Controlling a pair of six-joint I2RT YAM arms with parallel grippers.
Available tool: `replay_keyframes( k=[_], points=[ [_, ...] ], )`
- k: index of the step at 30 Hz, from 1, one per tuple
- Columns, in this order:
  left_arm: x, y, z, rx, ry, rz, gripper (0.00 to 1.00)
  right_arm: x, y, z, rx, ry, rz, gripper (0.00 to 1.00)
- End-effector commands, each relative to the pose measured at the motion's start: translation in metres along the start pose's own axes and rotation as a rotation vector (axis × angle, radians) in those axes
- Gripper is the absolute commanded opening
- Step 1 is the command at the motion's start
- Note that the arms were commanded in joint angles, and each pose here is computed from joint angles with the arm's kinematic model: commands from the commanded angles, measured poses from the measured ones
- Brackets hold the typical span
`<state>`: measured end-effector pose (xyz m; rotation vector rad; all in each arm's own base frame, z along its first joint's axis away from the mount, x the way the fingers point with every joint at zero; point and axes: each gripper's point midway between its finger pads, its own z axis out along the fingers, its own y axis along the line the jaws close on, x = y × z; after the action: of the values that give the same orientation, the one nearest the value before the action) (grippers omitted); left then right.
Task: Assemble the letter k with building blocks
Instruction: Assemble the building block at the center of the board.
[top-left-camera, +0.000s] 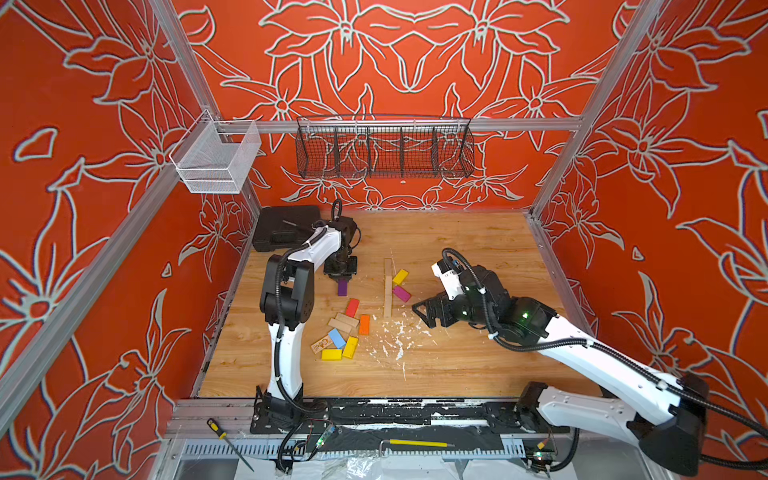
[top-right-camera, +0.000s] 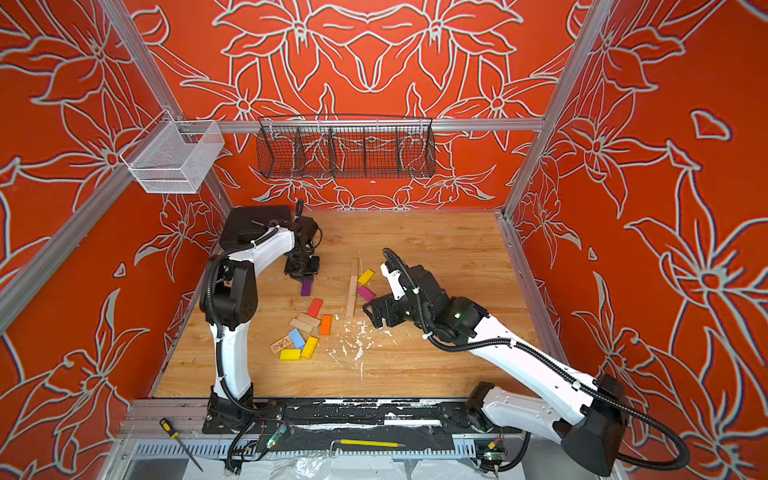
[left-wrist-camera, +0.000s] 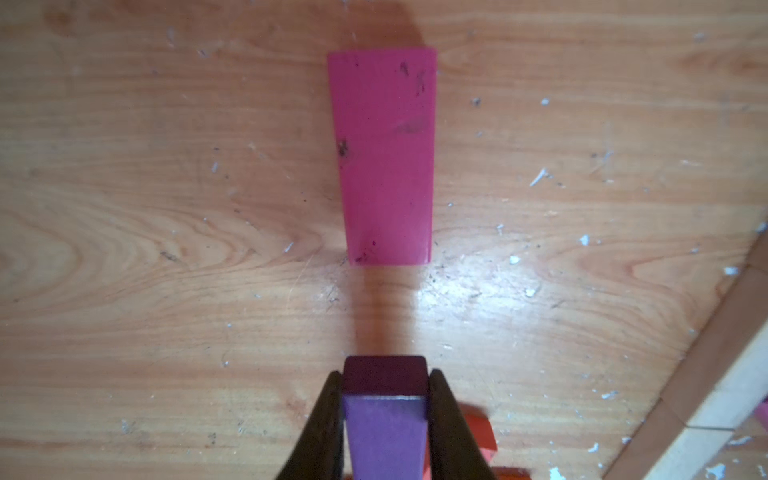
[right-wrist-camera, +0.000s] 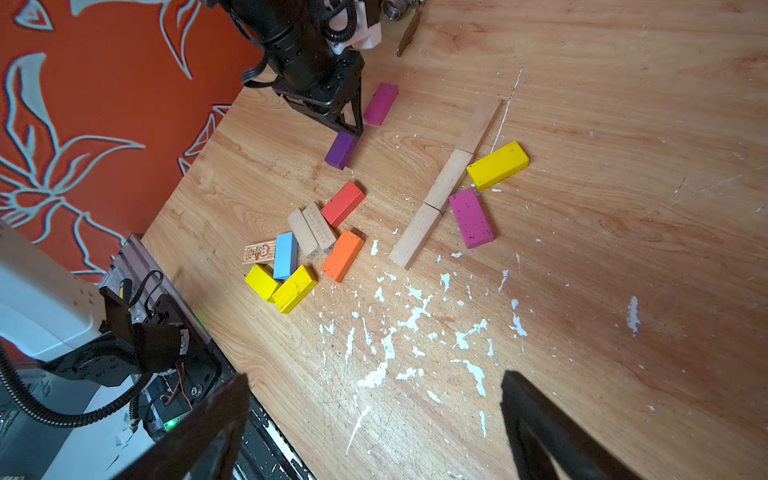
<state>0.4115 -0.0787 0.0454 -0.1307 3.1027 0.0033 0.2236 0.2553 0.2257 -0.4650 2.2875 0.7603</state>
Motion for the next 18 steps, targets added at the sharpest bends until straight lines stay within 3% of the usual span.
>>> replay_keyframes(
  k=[1,18],
  points=[
    [-0.0021,0.0000,0.0065,0.007,0.016,-0.003,0.25,-0.0045,-0.0006,-0.0029,0.015,-0.019,0.011,0.96],
    [-0.0021,-0.0005,0.0053,0.013,0.016,-0.016,0.42,-0.0058,0.0000,-0.0045,0.015,-0.022,0.013,0.96]
  ],
)
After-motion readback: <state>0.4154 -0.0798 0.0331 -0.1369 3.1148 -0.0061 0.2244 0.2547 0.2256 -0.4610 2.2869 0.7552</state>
